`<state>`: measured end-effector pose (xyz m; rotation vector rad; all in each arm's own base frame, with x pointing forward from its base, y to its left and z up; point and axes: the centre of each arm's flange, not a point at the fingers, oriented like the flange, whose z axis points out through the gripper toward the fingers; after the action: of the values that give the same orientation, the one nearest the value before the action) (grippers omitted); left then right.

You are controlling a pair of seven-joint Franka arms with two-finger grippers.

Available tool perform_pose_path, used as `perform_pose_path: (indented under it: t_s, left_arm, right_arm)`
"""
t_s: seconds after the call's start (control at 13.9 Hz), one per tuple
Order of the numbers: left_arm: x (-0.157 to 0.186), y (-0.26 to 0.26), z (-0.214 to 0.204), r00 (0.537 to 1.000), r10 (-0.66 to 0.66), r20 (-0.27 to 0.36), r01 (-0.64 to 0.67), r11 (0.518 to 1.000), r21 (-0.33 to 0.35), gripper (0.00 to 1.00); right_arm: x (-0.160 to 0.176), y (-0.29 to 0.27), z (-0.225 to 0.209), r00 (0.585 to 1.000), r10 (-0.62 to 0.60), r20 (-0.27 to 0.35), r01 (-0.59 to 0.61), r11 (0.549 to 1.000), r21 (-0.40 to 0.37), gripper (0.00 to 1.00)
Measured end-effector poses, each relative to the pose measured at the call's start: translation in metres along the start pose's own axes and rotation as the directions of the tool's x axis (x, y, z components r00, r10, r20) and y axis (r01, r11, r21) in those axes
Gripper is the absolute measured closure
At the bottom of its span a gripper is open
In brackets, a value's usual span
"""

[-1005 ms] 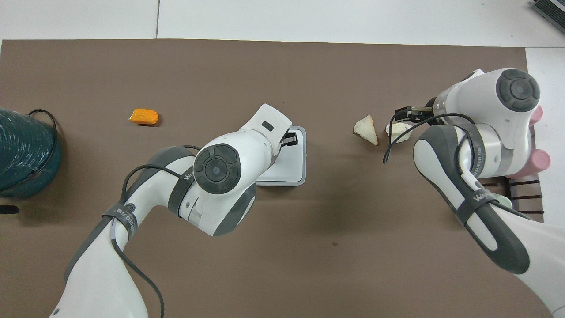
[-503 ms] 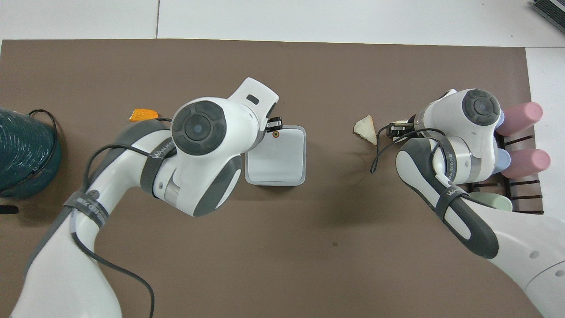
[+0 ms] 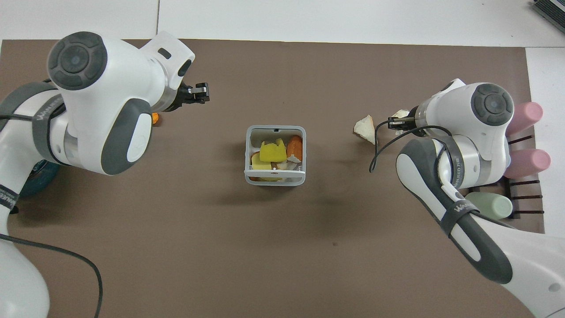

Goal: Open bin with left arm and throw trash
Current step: 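Carry the crumpled paper over the open bin and release it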

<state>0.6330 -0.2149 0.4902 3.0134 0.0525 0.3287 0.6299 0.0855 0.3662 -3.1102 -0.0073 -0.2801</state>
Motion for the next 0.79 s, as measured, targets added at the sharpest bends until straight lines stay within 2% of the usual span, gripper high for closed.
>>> perform_pose_path:
  t_s: [0.22, 0.29, 0.79]
  left_arm:
    - [0.014, -0.054, 0.015, 0.996, 0.079, -0.034, -0.079, 0.997, 0.014, 0.07]
    - [0.014, -0.068, 0.024, 0.994, 0.107, -0.040, -0.106, 0.994, 0.020, 0.00]
    - [0.014, -0.120, 0.084, 0.977, 0.214, -0.020, -0.213, 0.976, 0.052, 0.00]
  right_arm:
    - [0.000, -0.053, -0.041, 0.998, -0.035, -0.055, 0.036, 0.999, 0.024, 0.90]
    - [0.001, -0.071, -0.051, 0.997, -0.032, -0.066, 0.034, 0.999, 0.032, 0.90]
    - [-0.019, -0.184, -0.082, 0.996, 0.015, -0.086, -0.007, 0.996, 0.094, 0.90]
